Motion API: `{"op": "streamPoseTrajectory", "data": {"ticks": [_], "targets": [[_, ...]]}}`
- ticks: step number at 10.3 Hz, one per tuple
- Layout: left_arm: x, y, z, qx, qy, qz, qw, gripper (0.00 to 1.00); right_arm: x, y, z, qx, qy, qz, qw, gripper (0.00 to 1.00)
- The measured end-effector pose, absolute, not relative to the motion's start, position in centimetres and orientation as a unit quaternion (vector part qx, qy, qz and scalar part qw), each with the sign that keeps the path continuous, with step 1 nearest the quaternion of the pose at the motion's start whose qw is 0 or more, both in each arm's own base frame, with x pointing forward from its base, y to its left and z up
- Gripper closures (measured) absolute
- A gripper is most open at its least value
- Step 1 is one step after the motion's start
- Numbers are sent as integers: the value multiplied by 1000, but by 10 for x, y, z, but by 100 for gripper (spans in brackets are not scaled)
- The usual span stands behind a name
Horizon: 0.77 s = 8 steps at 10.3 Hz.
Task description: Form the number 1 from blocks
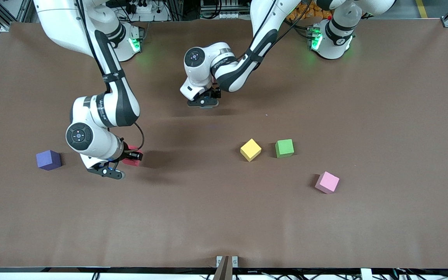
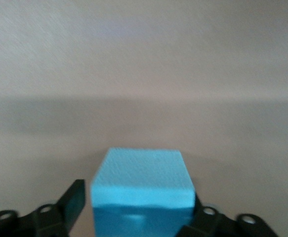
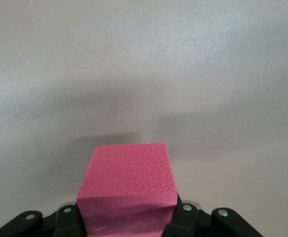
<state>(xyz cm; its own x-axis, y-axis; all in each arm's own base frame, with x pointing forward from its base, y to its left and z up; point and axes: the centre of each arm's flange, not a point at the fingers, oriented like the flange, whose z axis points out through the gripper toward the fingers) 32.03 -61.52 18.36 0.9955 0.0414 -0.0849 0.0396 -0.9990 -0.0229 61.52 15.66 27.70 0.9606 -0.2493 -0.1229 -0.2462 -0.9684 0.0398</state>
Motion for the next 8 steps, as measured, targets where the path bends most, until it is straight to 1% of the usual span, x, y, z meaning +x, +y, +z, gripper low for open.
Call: {"op": "streamPoseTrajectory", "data": {"ticks": [1, 3, 6, 8], "targets": [[337, -608, 185, -999, -27, 30, 14, 0, 615, 157, 278, 990, -125, -63, 12, 42], [370, -600, 211, -999, -45, 0, 5, 0, 615, 158, 279, 990, -124, -62, 11, 42], [414, -581, 279, -995, -85, -45, -19, 0, 613, 165, 281, 991, -118, -61, 11, 42], [451, -555, 297, -991, -115, -71, -15, 0, 609, 181, 280, 993, -105, -60, 11, 42]]}}
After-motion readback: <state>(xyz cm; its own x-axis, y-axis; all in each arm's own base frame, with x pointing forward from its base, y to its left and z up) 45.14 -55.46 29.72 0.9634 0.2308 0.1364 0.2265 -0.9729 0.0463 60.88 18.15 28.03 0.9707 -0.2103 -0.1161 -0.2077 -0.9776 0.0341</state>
